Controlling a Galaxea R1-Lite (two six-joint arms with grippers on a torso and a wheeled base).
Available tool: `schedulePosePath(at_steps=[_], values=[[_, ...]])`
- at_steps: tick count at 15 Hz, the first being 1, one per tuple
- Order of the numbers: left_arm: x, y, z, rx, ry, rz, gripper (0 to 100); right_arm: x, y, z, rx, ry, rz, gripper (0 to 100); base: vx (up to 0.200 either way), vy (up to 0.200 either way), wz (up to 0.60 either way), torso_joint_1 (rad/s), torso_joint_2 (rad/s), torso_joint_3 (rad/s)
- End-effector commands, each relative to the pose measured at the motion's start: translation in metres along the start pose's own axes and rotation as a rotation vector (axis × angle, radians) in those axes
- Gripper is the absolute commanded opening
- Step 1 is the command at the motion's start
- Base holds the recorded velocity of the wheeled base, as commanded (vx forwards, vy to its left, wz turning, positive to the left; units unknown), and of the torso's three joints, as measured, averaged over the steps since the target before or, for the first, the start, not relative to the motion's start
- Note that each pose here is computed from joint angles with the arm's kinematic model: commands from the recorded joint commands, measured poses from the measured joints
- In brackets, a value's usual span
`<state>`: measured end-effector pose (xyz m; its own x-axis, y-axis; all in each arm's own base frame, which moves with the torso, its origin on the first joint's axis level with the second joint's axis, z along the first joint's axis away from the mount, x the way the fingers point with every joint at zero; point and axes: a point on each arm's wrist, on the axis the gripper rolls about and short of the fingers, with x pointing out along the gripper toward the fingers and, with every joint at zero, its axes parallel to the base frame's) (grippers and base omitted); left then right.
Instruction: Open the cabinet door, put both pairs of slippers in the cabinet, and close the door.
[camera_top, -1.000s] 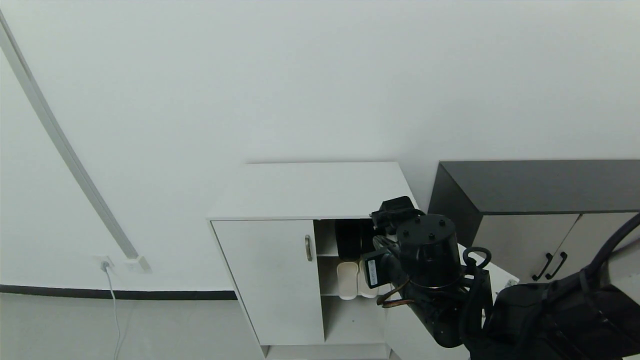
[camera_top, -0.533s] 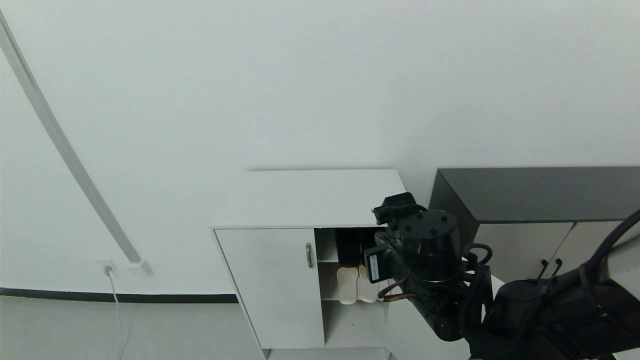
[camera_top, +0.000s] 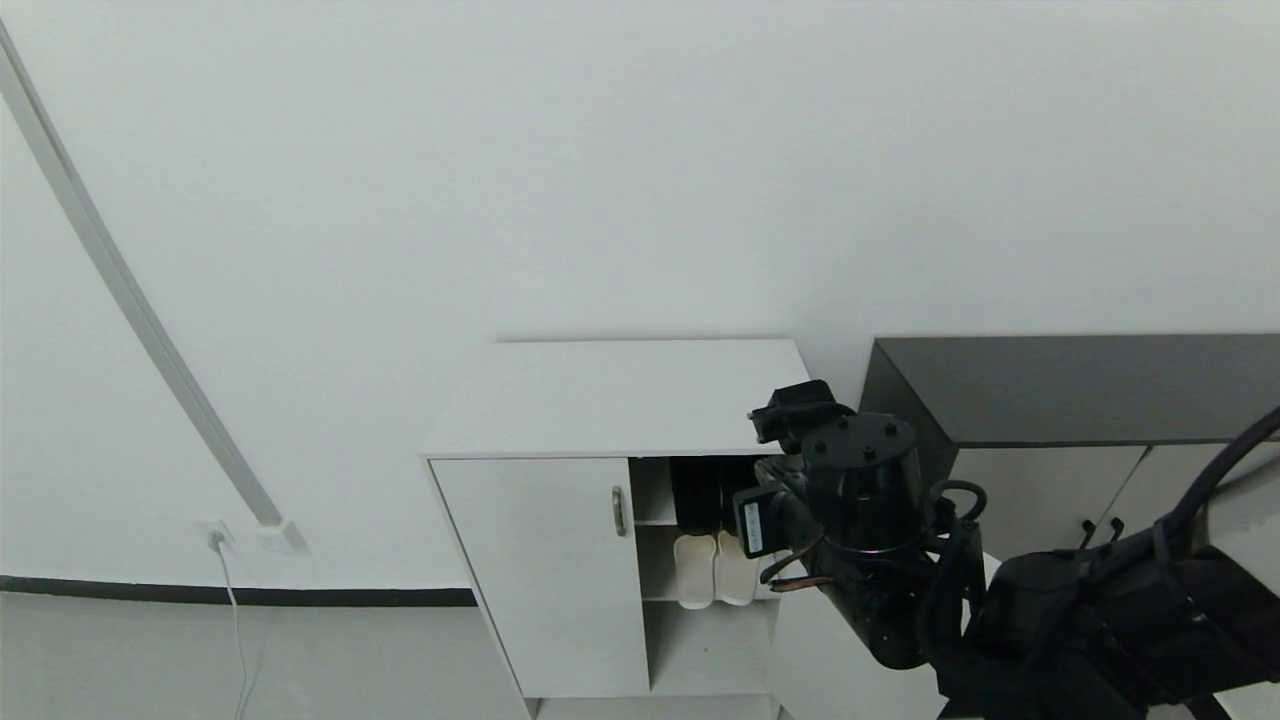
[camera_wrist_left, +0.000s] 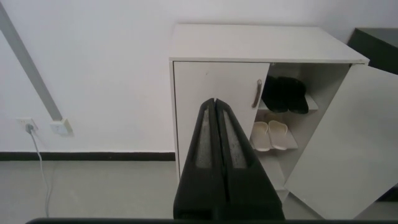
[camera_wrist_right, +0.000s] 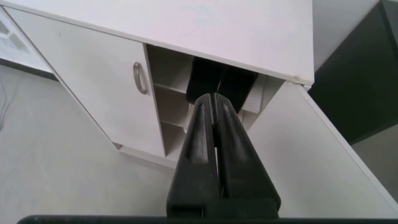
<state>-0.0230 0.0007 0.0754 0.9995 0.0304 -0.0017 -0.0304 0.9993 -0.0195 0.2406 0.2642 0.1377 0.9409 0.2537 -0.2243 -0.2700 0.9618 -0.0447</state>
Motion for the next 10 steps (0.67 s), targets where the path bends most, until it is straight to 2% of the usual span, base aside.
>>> schedulePosePath(at_steps=[1,3,10], values=[[0.0001,0.0,0.0001,0.0,0.001,0.002,0,0.0014,-0.0006,-0.0013,-0.001,0.003,-0.003,0,0.0,0.0,0.0,0.0,0.0,0.0],[0.0001,0.0,0.0001,0.0,0.001,0.0,0,0.0012,-0.0008,-0.0022,-0.005,0.006,-0.004,0,0.0,0.0,0.0,0.0,0.0,0.0],[0.0001,0.0,0.0002,0.0,0.0,0.002,0,0.0039,-0.0061,-0.0013,0.002,0.004,-0.018,0,0.0,0.0,-0.6,0.004,0.0,0.003]])
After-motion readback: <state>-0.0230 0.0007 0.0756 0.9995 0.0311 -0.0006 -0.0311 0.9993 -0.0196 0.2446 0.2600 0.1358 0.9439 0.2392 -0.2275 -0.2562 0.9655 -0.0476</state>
